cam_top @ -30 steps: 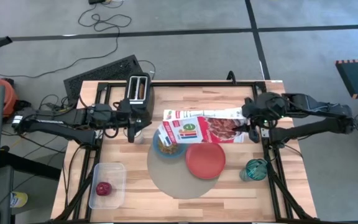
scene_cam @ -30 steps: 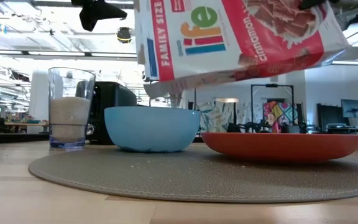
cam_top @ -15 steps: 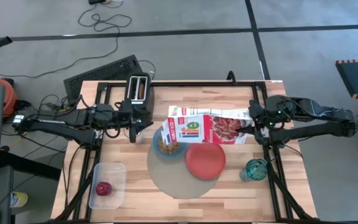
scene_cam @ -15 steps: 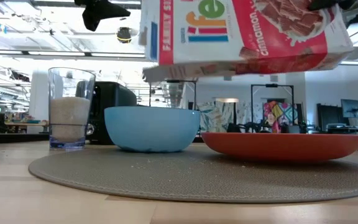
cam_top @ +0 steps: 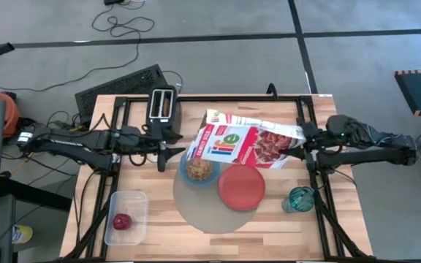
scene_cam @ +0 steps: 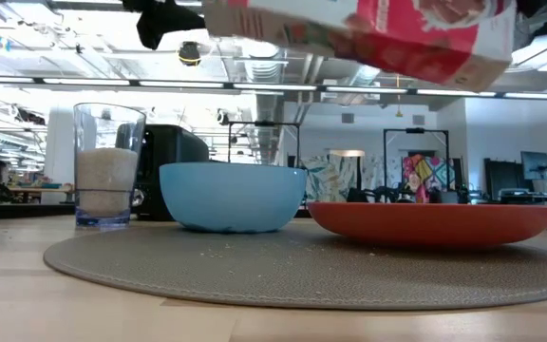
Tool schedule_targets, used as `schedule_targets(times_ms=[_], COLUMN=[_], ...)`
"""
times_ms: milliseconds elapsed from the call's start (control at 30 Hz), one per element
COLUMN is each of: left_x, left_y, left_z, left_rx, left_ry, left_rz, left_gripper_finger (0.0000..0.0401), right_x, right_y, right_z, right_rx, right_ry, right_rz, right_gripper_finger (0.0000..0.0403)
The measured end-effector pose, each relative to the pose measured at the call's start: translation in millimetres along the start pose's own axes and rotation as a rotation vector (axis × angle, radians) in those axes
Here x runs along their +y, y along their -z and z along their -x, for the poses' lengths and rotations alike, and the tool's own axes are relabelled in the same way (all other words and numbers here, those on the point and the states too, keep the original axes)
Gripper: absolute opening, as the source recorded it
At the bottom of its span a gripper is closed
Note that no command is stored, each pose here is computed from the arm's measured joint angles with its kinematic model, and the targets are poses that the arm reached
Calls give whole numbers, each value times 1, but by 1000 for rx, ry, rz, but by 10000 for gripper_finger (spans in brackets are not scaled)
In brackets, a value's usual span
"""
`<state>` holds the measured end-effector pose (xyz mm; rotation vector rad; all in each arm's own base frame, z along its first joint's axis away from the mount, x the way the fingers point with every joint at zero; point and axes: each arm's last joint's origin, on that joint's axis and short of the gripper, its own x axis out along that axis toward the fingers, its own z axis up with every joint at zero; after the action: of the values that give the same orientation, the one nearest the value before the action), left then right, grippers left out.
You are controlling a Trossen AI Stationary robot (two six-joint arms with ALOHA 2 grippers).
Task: Arrange a breakfast setting
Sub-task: Pour the cereal into the blue bowl
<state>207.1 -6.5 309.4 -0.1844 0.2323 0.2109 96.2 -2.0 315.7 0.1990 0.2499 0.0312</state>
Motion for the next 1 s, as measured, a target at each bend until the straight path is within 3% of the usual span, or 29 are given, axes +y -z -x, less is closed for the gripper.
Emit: schedule_targets(times_ms=[333, 633, 1000], left_x=[-6, -20, -30], left_y=[8, 5, 6], left_z=[-19, -49, -85], left_rx=[24, -127, -338], left_ry=[9, 58, 94], left_rz=[-25, -36, -13], left_gripper_finger=[220, 220, 224], right_x=[-6, -11, -14], right_y=[22, 39, 48], right_z=[-15, -31, -48], right_rx=[-269, -567, -575], right_ry=[-46, -93, -83], right_rz=[50, 93, 129], right_gripper_finger=[207, 207, 207])
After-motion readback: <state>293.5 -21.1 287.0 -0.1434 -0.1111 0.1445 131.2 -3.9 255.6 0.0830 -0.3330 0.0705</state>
